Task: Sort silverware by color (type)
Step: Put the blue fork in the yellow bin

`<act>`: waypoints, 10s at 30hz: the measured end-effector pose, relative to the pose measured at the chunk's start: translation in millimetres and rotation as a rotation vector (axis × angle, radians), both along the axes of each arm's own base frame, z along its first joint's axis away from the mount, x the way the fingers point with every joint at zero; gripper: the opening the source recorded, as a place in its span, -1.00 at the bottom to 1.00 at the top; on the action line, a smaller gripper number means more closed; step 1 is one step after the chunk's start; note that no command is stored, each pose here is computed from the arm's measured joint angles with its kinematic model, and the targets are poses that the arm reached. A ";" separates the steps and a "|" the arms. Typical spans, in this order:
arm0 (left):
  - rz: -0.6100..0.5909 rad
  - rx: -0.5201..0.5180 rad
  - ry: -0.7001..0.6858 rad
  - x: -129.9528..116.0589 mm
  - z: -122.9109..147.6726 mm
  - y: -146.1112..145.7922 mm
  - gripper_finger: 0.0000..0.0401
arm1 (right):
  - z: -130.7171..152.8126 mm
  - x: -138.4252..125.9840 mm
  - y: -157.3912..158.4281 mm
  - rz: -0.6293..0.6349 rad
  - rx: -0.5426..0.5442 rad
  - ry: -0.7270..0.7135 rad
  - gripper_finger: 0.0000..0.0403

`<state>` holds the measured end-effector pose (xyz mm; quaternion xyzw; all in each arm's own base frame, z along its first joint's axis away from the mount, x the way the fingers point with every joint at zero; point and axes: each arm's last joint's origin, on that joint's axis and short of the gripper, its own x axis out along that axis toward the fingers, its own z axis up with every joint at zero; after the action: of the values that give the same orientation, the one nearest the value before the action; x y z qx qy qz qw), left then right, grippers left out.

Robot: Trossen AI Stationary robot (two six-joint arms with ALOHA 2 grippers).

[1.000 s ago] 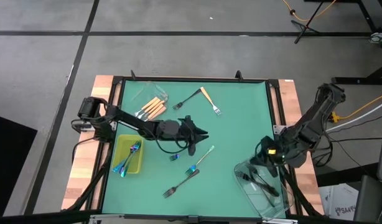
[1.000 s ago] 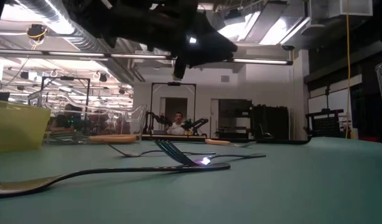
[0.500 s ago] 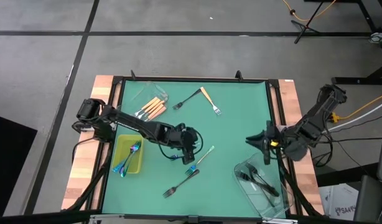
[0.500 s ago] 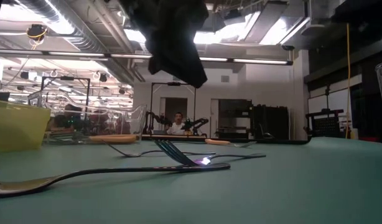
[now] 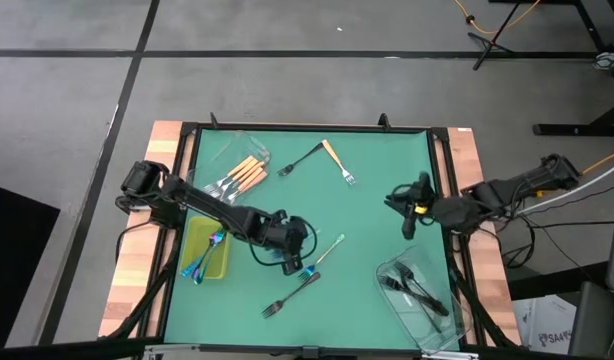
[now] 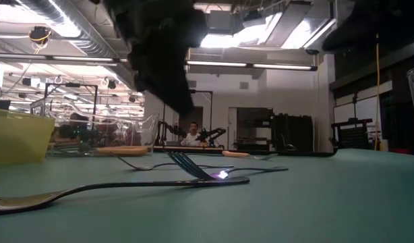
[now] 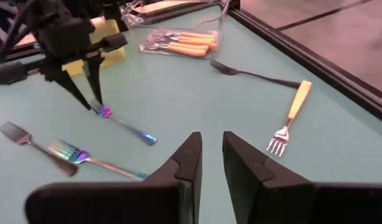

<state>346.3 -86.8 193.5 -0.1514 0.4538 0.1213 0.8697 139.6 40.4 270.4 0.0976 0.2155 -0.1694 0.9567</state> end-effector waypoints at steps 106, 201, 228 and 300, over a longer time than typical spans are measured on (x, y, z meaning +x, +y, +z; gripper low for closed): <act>-0.513 0.720 0.040 27.8 -21.5 6.6 -0.98 | -62.3 116.7 -68.7 0.331 0.481 0.060 -0.72; -0.536 1.048 -0.039 40.9 12.0 26.5 -0.78 | -95.7 137.4 -74.4 0.278 0.504 0.111 -1.00; -0.072 0.628 -0.270 -26.7 104.3 38.6 -0.78 | -42.5 155.8 -86.9 0.135 0.047 -0.452 -1.00; 0.136 0.541 -0.623 -4.0 132.9 88.2 -0.98 | -23.1 154.3 -82.7 0.328 -0.246 -0.593 -1.00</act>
<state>342.3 1.4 326.4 0.0233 0.1097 0.2415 0.9639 294.0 -42.3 247.3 -0.0093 -0.0807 -0.0024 0.9967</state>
